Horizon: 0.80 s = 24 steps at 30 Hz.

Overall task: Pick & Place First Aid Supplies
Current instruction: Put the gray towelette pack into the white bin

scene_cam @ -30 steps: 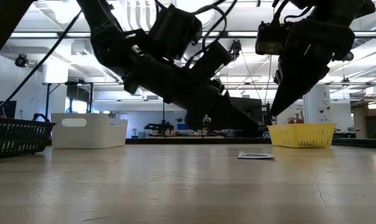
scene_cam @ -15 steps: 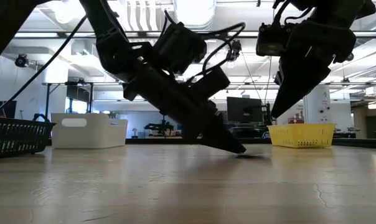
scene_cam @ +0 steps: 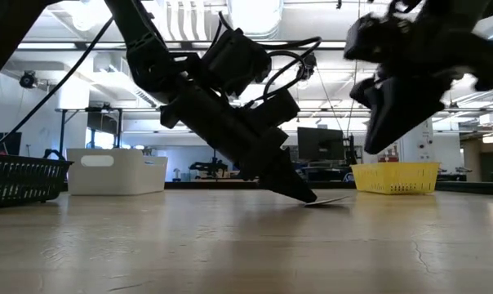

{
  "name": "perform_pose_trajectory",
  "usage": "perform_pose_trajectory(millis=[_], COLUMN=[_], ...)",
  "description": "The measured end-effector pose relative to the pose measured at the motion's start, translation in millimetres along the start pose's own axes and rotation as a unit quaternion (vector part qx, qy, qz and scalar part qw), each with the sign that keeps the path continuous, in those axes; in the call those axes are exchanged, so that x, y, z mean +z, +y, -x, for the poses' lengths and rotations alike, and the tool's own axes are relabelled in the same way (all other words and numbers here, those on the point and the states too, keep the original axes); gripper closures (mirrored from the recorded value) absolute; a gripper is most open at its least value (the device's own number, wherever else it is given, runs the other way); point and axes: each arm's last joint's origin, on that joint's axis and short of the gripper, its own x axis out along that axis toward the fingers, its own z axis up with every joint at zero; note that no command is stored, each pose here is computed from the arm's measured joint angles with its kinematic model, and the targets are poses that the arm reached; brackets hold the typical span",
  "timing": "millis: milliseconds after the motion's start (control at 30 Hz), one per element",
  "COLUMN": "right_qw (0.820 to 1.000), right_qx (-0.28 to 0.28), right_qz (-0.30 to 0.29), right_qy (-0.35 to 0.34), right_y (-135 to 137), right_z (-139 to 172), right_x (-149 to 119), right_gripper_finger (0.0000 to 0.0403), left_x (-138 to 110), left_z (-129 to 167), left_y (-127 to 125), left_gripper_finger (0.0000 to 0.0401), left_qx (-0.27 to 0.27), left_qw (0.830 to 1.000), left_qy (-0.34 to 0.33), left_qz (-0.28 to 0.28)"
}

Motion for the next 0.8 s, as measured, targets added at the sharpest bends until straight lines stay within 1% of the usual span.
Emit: perform_pose_trajectory(millis=[133,233,333,467,533,633,800], right_qw=[0.995,0.988,0.978,0.96,0.956,0.958,0.957], right_qx=[0.016,0.013,0.004,0.001,-0.001,-0.006,-0.018], right_qz=[0.098,0.152,0.206,0.278,0.294,0.287,0.289], right_qy=[-0.003,-0.009,-0.013,-0.013,-0.013,-0.012,-0.002], right_y=[16.1,24.8,27.5,26.4,24.8,21.1,19.4], right_z=[4.1,6.8,7.8,7.5,7.0,5.9,-0.3], right_x=[-5.0,-8.1,-9.1,-8.6,-7.7,-6.3,-6.9], right_gripper_finger=[0.0374,0.0374,0.0374,0.0374,0.0373,0.0362,0.0326], left_x=[-1.5,-1.9,-2.0,-2.4,-2.6,-3.0,-3.2], left_z=[0.1,0.1,0.1,-0.1,-0.1,-0.2,-0.3], left_y=[0.0,0.0,0.0,0.0,0.0,0.0,0.1], left_gripper_finger=[0.04,0.0399,0.04,0.0399,0.0399,0.04,0.0399], left_qx=[0.0,0.0,-0.001,-0.001,-0.001,-0.001,-0.004], left_qw=[1.0,1.0,1.0,1.0,1.0,1.0,1.0], left_qy=[0.009,0.011,0.012,0.013,0.013,0.013,0.014], left_qz=[0.005,0.006,0.008,0.016,0.019,0.021,0.021])
